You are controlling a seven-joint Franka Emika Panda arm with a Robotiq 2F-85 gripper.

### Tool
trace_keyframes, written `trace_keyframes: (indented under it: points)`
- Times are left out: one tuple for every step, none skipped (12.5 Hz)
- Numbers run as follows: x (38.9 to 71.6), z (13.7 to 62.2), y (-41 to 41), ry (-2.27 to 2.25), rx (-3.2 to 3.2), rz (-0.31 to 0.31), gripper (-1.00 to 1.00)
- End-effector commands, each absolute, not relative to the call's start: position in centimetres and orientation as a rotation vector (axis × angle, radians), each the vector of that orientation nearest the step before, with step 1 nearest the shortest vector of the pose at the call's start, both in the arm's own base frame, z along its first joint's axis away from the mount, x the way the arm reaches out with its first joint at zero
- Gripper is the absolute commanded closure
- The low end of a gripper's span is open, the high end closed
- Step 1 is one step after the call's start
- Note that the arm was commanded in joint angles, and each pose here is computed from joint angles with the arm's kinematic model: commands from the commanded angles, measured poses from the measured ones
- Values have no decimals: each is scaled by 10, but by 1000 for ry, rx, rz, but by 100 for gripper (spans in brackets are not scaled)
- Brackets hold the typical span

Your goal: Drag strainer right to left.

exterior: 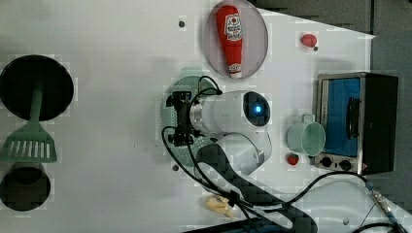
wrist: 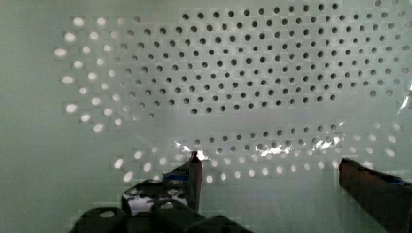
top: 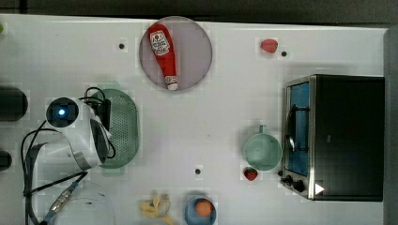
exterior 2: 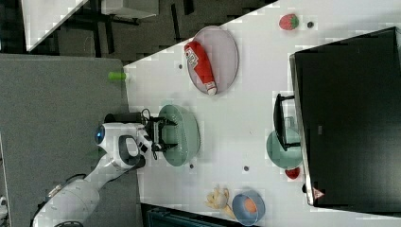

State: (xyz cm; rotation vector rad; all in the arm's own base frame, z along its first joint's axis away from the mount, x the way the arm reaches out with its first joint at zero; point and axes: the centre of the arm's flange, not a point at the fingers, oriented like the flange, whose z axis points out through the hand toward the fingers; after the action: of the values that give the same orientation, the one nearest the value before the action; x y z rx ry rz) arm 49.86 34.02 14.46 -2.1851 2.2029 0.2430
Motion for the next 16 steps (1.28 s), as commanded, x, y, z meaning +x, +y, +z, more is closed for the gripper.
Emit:
trace_keyframes:
  points:
    - [490, 156, 382, 2218, -2119, 259, -100]
    - [489, 154, 388, 2210, -2128, 261, -100]
    - [487, 154, 394, 2199, -2135, 261, -100]
    - [486, 154, 399, 2188, -2142, 262, -100]
    - [484, 153, 404, 2181, -2150, 264, -100]
    - [482, 152, 408, 2172, -2154, 263, -100]
    - [481, 153, 413, 2160, -2156, 262, -100]
    - [481, 153, 418, 2159, -2151, 265, -100]
    - [480, 152, 421, 2155, -2155, 267, -100]
    - [480, 152, 423, 2151, -2154, 267, -100]
    - [480, 153, 426, 2149, -2149, 271, -100]
    - [482, 155, 428, 2144, -2144, 270, -100]
    - [481, 157, 426, 2151, -2158, 273, -100]
    - [486, 164, 420, 2119, -2191, 240, -100]
    - [495, 179, 410, 2032, -2267, 181, -100]
    - [506, 198, 397, 1933, -2354, 122, -100]
